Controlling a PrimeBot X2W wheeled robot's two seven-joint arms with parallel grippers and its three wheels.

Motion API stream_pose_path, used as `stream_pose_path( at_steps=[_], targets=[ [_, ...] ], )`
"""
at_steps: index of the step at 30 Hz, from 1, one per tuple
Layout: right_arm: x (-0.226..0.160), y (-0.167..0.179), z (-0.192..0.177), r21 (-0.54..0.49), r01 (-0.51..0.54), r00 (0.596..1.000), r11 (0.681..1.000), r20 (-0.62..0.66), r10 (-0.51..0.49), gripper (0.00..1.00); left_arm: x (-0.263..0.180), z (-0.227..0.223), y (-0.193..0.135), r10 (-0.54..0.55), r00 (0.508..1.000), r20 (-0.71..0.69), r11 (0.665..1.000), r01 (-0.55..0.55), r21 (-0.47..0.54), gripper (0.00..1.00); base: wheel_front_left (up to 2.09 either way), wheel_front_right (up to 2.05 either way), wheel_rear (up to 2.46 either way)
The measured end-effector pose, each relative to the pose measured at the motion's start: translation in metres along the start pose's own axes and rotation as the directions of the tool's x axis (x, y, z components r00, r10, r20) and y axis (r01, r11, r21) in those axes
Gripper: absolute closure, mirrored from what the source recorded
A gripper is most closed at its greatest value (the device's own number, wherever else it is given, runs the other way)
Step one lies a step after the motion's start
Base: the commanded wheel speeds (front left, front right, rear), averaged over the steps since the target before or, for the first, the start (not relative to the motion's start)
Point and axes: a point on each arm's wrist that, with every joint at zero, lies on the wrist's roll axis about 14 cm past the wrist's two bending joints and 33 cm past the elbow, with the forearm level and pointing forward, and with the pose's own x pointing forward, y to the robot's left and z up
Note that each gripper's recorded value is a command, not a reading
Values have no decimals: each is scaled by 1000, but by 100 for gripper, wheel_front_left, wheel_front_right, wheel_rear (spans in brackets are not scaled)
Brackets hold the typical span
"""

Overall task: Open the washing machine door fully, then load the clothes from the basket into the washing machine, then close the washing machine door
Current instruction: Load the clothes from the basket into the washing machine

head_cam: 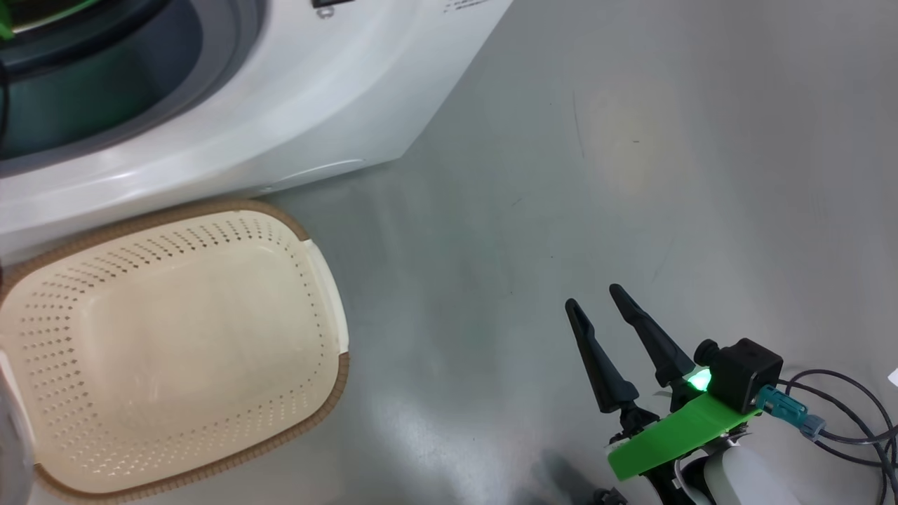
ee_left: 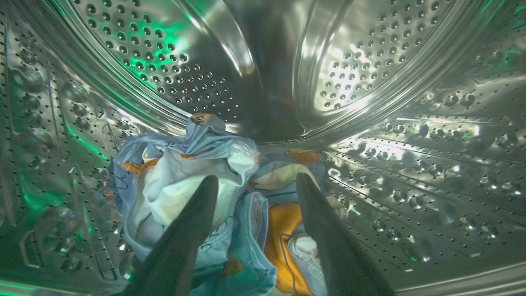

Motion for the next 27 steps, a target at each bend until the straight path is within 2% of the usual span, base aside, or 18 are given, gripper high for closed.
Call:
stream_pose_path(
  at_steps=[15, 27],
  targets=[
    [0, 11, 16, -7, -45, 998, 999, 47, 45, 0, -30, 13, -9, 11, 999, 42, 997, -8, -81, 0, 0, 0, 0],
    [0, 28, 34, -10, -101, 990, 995, 98, 101, 0, -66, 25, 3, 42, 996, 73, 992, -33, -118, 0, 0, 0, 0]
  ],
)
